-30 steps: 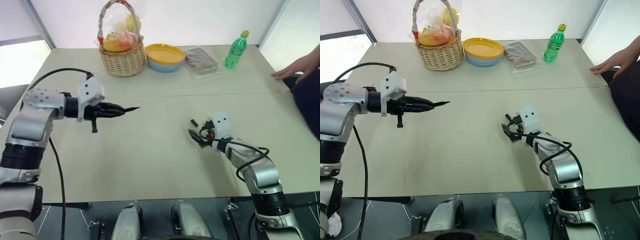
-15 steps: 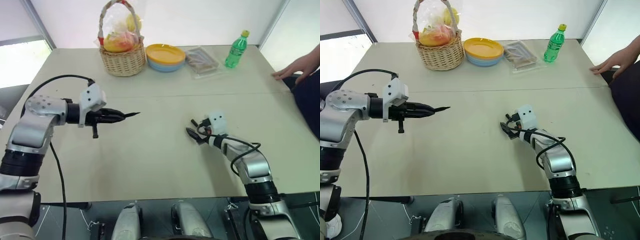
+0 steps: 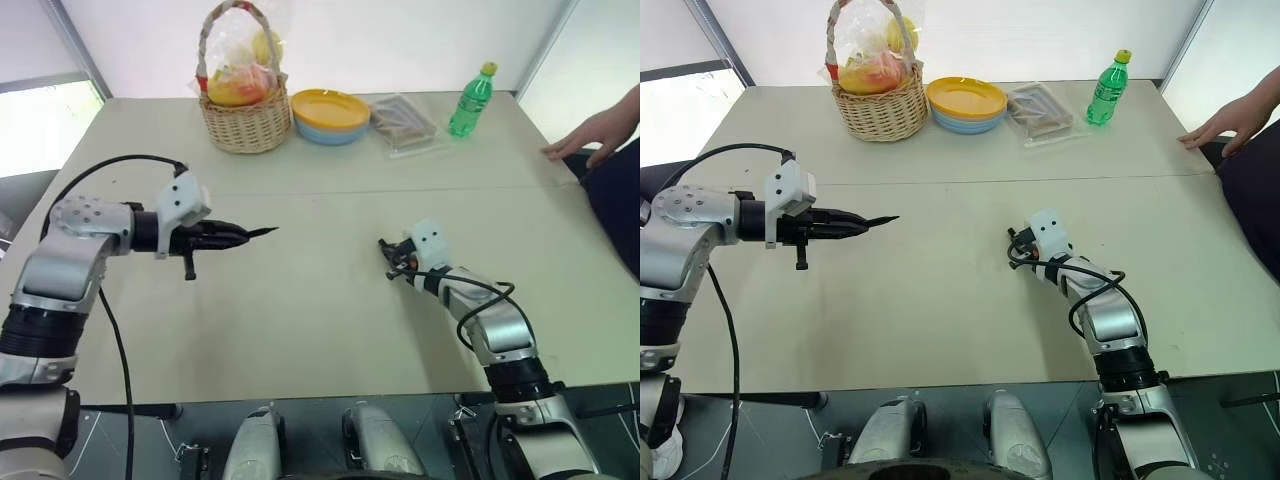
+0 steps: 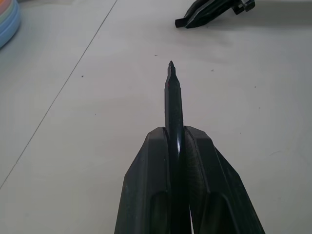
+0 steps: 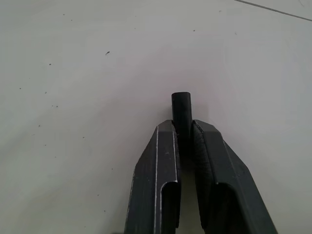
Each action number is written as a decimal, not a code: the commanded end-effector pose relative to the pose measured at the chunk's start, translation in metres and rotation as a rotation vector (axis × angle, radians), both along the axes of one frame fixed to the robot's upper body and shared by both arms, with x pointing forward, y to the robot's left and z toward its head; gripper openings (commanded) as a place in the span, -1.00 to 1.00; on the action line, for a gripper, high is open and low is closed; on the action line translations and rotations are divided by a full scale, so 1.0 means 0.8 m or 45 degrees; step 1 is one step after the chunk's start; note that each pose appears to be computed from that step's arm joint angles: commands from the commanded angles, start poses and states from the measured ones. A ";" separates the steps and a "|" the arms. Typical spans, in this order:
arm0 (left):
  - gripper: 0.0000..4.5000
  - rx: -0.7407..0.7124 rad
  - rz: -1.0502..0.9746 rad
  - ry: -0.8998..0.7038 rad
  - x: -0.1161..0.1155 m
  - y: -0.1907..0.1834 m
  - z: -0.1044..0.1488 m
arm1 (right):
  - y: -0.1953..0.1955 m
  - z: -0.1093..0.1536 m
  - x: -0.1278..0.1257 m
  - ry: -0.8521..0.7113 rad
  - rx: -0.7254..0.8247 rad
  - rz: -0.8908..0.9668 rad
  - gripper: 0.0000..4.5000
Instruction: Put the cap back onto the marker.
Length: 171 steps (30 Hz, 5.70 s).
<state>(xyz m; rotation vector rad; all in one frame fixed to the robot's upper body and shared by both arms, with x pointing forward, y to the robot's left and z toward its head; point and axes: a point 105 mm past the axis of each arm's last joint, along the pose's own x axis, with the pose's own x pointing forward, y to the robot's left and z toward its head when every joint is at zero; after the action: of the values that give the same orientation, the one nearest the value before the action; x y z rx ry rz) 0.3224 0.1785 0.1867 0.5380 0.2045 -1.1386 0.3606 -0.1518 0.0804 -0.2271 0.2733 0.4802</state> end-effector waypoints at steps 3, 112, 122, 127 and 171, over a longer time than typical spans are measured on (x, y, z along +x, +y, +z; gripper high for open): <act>-1.00 -0.040 -0.039 -0.034 0.003 0.003 0.019 | -0.003 0.077 0.003 -0.182 -0.061 0.257 -0.97; -1.00 0.014 -0.452 -0.161 0.046 -0.090 -0.015 | 0.079 0.133 -0.034 -0.206 -0.140 0.977 -0.97; -1.00 0.000 -0.458 -0.163 0.044 -0.093 -0.014 | 0.080 0.132 -0.033 -0.203 -0.137 0.973 -0.97; -1.00 -0.008 -0.466 -0.162 0.043 -0.095 -0.012 | 0.079 0.128 -0.033 -0.192 -0.136 0.971 -0.97; -1.00 -0.040 -0.528 -0.171 0.038 -0.115 -0.007 | 0.083 0.118 -0.037 -0.157 -0.121 0.992 -0.97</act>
<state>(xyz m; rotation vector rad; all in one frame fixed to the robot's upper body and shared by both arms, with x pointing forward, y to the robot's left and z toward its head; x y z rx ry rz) 0.3546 0.0919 0.1668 0.6158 0.0180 -1.4823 0.3343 -0.0902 0.1640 -0.4557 0.1281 1.2023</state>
